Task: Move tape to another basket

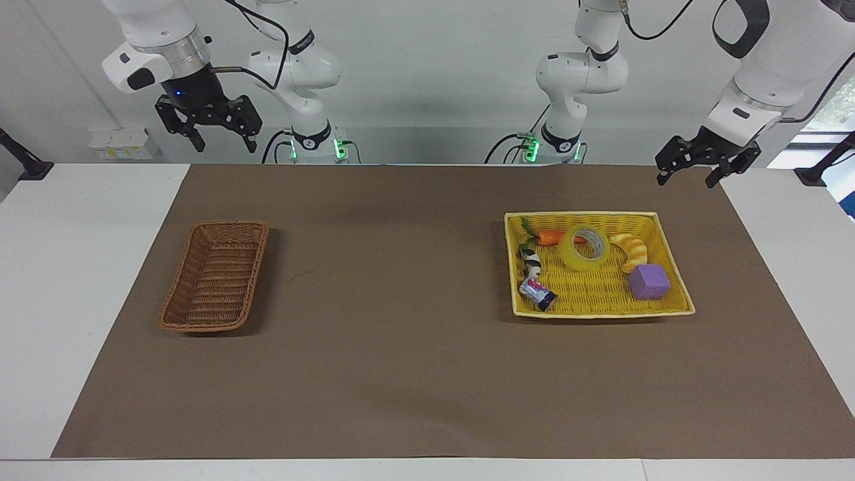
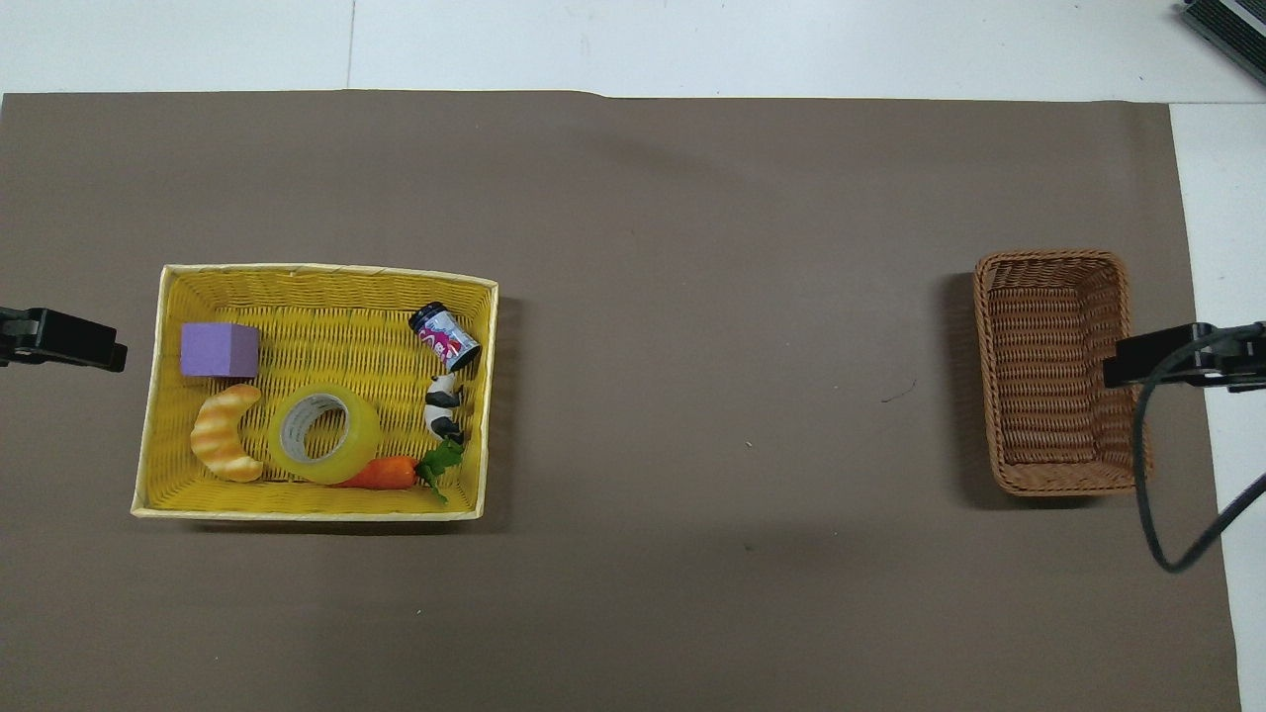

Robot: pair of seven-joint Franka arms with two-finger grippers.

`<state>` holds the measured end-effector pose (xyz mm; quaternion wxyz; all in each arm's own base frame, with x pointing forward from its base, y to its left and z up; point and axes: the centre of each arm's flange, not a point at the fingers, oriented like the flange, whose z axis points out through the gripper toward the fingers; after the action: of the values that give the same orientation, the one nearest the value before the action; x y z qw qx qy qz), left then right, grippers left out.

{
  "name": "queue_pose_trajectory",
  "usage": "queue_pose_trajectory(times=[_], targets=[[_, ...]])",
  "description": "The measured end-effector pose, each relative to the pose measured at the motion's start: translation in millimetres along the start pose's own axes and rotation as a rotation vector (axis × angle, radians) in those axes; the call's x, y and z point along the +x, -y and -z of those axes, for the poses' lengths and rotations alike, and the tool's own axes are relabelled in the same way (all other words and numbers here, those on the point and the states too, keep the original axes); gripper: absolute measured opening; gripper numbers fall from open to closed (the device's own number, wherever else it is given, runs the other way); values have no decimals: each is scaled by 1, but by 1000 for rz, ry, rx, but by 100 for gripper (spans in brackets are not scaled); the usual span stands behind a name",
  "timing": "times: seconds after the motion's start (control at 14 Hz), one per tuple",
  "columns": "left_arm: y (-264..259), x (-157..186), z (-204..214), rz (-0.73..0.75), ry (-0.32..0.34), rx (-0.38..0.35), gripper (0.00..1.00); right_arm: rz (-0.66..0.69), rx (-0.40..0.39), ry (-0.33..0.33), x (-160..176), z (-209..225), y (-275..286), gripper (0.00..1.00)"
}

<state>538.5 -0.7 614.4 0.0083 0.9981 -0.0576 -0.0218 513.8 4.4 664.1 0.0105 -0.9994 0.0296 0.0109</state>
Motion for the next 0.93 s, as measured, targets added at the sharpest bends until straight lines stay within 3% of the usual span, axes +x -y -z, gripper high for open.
queue_pose_trajectory(times=[0.93], targets=[[1, -1, -1, 1, 10, -1, 100, 0, 0, 0, 0, 0, 0, 100]])
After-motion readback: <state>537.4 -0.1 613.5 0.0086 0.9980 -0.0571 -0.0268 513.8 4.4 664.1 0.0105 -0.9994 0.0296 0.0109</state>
